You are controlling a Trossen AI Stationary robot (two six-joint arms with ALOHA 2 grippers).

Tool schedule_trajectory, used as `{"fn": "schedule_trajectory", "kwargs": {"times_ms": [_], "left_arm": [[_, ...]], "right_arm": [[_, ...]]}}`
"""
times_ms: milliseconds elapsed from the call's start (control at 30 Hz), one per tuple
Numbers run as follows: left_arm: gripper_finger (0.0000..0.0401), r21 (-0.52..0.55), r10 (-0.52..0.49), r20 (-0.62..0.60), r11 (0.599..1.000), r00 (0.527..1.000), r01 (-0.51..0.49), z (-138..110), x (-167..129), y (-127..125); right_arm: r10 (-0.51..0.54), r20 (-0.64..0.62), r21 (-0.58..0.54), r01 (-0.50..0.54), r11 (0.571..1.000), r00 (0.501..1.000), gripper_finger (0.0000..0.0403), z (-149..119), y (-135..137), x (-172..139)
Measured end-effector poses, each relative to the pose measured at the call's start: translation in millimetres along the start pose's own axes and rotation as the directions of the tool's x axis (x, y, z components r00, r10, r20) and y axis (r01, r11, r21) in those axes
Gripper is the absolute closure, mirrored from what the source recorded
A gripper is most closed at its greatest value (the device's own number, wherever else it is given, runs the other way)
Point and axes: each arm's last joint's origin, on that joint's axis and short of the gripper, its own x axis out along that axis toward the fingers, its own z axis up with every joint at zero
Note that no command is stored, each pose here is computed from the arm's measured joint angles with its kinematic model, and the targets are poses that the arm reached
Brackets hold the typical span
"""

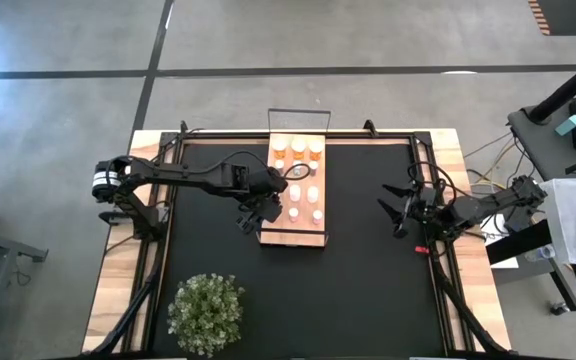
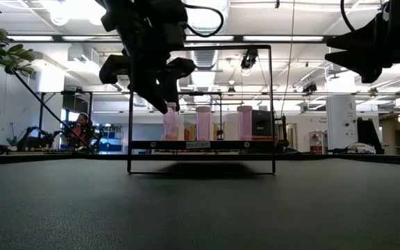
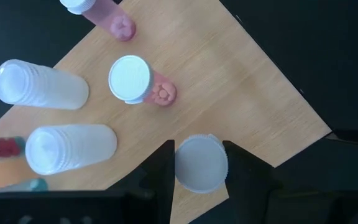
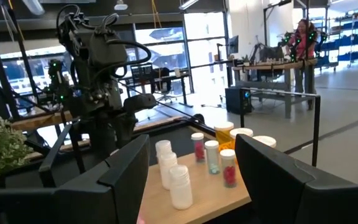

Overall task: Pick and place medicine bottles onto shelf by color
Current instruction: Put the pink pill bottle aligned with the other pink pill bottles on the shelf

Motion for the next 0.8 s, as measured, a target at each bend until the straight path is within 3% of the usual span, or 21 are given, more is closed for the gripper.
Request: {"fn": "schedule_trajectory", "kwargs": {"times_ms": [800], "left_arm": [[0.0301, -0.053, -0.033, -0.014, 0.998, 0.999, 0.033, -3.2, 1.7, -3.7]], "right_arm": [[0.0, 0.0, 0.0, 0.0, 1.0, 1.0, 0.0174, 0.0, 0.0, 0.0]]}}
